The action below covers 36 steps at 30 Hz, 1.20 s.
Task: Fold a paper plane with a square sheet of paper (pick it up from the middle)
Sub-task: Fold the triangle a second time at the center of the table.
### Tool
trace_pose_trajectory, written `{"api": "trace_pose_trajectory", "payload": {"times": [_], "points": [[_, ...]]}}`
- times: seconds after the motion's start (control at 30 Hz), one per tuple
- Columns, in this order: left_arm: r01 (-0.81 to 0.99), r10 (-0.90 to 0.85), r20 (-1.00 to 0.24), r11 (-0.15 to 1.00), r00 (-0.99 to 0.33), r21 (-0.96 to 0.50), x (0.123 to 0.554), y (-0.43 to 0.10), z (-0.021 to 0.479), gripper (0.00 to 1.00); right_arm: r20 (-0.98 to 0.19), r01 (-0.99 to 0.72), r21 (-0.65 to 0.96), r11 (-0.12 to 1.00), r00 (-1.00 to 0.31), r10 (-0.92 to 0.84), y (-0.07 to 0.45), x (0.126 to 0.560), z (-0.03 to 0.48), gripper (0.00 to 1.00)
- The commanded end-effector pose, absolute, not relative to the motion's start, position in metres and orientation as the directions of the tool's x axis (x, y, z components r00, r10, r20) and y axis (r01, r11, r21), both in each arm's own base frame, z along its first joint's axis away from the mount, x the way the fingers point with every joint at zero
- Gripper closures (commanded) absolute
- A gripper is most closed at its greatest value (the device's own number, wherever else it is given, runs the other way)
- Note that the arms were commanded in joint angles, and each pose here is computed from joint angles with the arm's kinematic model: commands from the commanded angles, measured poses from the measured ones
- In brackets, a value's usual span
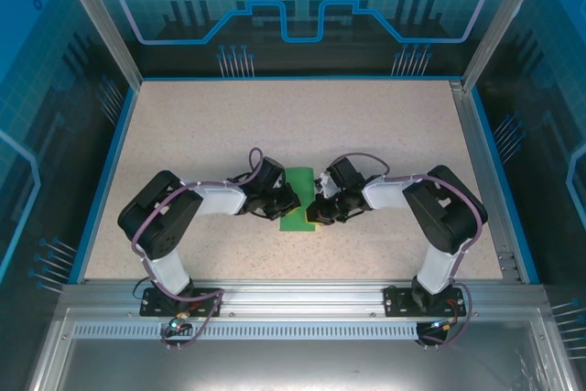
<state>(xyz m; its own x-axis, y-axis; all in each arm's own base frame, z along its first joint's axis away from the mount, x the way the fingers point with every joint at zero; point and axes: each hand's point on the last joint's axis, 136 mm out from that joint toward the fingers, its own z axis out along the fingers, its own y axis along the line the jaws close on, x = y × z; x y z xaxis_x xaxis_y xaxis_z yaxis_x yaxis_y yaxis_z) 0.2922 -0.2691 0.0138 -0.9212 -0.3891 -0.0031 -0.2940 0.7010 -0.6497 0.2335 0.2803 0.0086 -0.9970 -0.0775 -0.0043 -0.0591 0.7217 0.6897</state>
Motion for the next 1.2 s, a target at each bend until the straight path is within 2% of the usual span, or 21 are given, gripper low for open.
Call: {"api": "trace_pose_trajectory", "payload": {"times": [0.0, 0.53, 0.73, 1.0, 1.17], "points": [[-0.309, -0.412, -0.028, 0.726, -0.911, -0.614, 0.301, -0.249, 0.009, 0.87, 0.152, 0.029, 0.553, 0.833, -0.986, -0.066, 0.249, 0.199, -0.03, 0.94], [-0.317, -0.442, -0.061, 0.726, -0.895, -0.611, 0.327, -0.216, 0.008, 0.87, 0.167, 0.048, 0.564, 0.824, -0.984, -0.057, 0.251, 0.197, -0.031, 0.94], [-0.3, -0.445, -0.073, 0.706, -0.892, -0.641, 0.337, -0.21, 0.025, 0.87, 0.165, 0.054, 0.57, 0.82, -0.985, -0.051, 0.252, 0.198, -0.028, 0.93], [-0.237, -0.432, -0.094, 0.65, -0.897, -0.722, 0.332, -0.221, 0.07, 0.85, 0.153, 0.046, 0.577, 0.816, -0.987, -0.052, 0.256, 0.203, -0.024, 0.93], [-0.181, -0.354, -0.081, 0.647, -0.932, -0.74, 0.312, -0.253, 0.072, 0.85, 0.143, 0.042, 0.575, 0.817, -0.989, -0.05, 0.256, 0.206, -0.021, 0.93]]}}
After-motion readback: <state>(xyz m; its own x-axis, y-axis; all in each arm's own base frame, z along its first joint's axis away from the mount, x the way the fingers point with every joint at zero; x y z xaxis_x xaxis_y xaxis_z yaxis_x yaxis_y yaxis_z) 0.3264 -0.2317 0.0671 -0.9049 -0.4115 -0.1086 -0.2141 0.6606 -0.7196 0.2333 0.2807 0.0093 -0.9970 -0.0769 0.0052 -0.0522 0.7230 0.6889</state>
